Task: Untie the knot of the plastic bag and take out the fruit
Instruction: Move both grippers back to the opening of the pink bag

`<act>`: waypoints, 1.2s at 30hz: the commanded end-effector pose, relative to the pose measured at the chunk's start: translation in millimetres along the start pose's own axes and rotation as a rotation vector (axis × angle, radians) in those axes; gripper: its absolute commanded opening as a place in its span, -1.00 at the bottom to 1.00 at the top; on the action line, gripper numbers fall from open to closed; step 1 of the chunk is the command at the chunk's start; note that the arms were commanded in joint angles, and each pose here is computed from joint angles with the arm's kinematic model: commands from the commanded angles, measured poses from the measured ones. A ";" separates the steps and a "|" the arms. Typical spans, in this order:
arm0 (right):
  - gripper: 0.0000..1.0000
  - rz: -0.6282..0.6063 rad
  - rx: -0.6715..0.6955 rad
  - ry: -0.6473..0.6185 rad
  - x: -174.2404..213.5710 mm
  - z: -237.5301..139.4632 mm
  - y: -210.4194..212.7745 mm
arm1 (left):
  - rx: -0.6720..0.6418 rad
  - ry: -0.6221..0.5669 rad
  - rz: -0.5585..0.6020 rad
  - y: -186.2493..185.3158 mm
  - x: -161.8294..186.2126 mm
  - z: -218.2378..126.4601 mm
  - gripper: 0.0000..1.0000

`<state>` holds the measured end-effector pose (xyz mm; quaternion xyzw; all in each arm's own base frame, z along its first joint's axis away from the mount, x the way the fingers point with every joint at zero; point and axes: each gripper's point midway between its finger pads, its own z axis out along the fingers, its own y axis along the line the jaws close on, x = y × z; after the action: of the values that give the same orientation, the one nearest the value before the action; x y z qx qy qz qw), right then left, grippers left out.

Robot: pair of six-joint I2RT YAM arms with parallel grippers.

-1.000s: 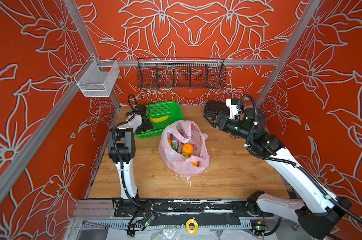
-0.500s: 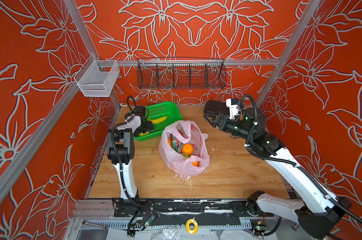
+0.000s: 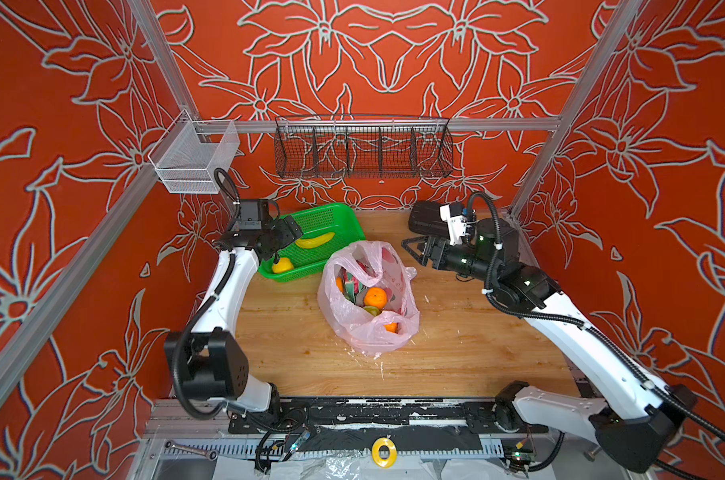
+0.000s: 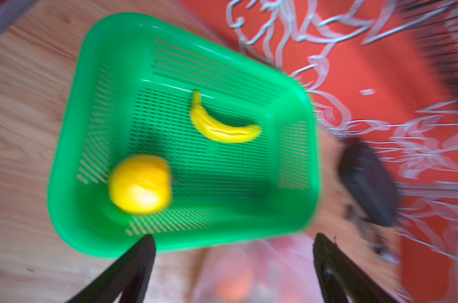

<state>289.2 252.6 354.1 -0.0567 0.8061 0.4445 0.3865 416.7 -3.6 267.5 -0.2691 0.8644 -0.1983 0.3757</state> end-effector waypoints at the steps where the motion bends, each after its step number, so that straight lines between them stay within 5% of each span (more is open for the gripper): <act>1: 0.58 -0.089 0.061 0.115 36.0 15.3 -11.1 | 0.113 0.094 -0.060 -29.4 33.3 -25.4 0.79; 9: 0.38 -0.139 0.160 0.303 110.8 51.9 -39.1 | 0.135 0.167 0.033 -55.0 120.7 -72.7 0.69; 17: 0.28 -0.120 0.230 0.412 157.4 73.7 -66.7 | -0.031 0.349 0.081 -8.7 221.3 -71.2 0.70; 23: 0.21 -0.094 0.245 0.476 179.4 90.3 -73.5 | -0.043 0.429 0.081 1.4 256.3 -51.4 0.98; 31: 0.13 -0.070 0.158 0.569 215.2 95.3 -60.3 | -0.059 0.571 0.115 0.0 288.9 -21.1 0.99; 36: 0.05 -0.096 0.201 0.635 246.0 92.2 -70.8 | -0.105 0.634 0.150 14.7 311.9 -14.2 0.63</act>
<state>212.7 342.3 131.7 -0.1890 0.9155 0.3151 0.1636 232.1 -177.4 109.6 -0.1612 0.9605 -0.2010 0.1051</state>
